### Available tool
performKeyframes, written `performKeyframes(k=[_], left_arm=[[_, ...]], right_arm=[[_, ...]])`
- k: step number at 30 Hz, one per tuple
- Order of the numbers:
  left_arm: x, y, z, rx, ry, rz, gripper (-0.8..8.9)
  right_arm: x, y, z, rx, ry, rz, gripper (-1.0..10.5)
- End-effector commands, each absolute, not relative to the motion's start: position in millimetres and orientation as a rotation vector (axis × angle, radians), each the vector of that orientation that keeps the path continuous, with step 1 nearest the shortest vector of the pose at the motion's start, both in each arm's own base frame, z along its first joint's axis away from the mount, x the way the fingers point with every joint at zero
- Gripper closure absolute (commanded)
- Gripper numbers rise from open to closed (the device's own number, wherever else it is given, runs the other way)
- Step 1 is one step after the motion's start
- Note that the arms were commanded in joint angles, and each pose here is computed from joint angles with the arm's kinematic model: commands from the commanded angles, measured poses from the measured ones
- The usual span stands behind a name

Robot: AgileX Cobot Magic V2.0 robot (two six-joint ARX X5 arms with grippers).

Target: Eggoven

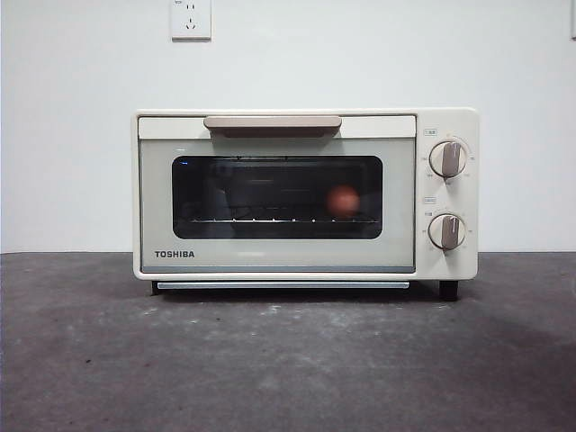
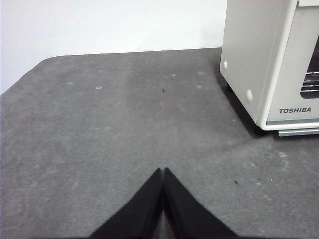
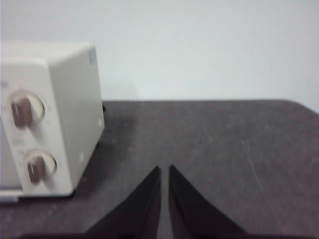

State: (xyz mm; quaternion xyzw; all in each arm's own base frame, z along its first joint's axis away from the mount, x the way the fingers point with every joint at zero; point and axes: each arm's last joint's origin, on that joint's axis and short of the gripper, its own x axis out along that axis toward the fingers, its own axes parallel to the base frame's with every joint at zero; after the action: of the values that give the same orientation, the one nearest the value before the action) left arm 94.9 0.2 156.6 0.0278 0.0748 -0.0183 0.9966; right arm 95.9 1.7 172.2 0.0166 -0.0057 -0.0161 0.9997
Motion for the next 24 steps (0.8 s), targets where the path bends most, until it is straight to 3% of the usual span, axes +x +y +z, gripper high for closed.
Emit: performKeyframes(k=[1,9,24], left_arm=[[96,0,147,0.050,0.179,-0.034,8.06],[96,0,147,0.050,0.179,-0.034,8.06],[96,0,147,0.050,0.179,-0.034,8.06]], right_arm=[[97,2,163,0.038,0.033,-0.033,9.4],[96,2,150,0.028,0.165,-0.042,9.4],[96,2,151,0.030,0.151,-0.043,9.4]])
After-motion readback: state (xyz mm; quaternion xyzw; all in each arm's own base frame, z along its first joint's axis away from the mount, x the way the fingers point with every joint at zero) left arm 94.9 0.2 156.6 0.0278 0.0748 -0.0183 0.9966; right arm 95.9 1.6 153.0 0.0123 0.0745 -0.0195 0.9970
